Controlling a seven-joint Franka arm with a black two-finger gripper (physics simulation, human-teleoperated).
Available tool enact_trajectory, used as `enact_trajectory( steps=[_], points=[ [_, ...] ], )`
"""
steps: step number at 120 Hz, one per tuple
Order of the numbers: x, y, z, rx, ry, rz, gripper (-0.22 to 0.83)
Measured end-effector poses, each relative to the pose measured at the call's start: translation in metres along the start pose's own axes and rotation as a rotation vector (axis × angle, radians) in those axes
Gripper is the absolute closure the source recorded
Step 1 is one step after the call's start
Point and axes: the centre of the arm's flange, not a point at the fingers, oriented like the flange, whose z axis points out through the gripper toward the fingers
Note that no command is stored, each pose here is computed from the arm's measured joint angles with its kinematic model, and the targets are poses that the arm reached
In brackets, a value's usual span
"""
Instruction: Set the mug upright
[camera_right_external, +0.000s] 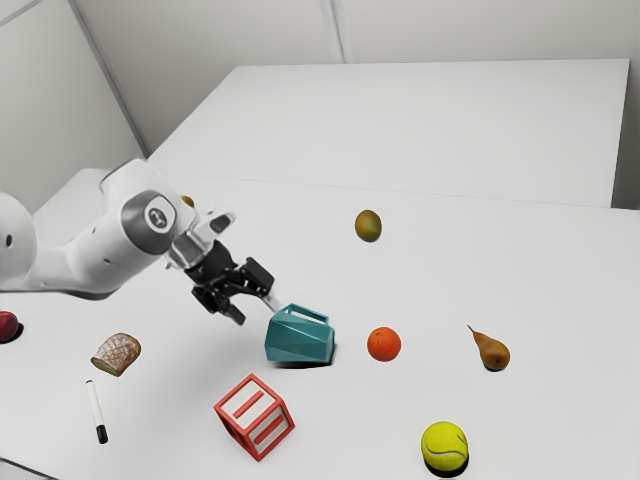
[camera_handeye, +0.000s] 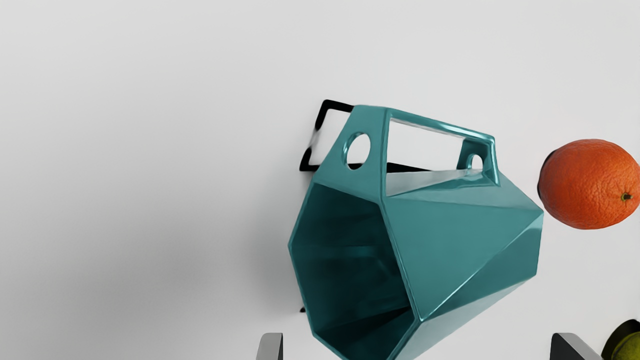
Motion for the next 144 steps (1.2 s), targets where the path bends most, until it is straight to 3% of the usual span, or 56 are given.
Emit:
enact_trajectory(
  steps=[60, 103, 122, 144],
  points=[
    [-0.016, -0.017, 0.036, -0.209, 0.061, -0.008, 0.02],
    [-0.027, -0.026, 0.056, -0.371, 0.163, 0.007, 0.04],
    [-0.027, -0.024, 0.058, -0.41, 0.204, 0.052, 0.14],
    [-0.03, -0.026, 0.063, -0.427, 0.227, 0.097, 0.37]
  ],
)
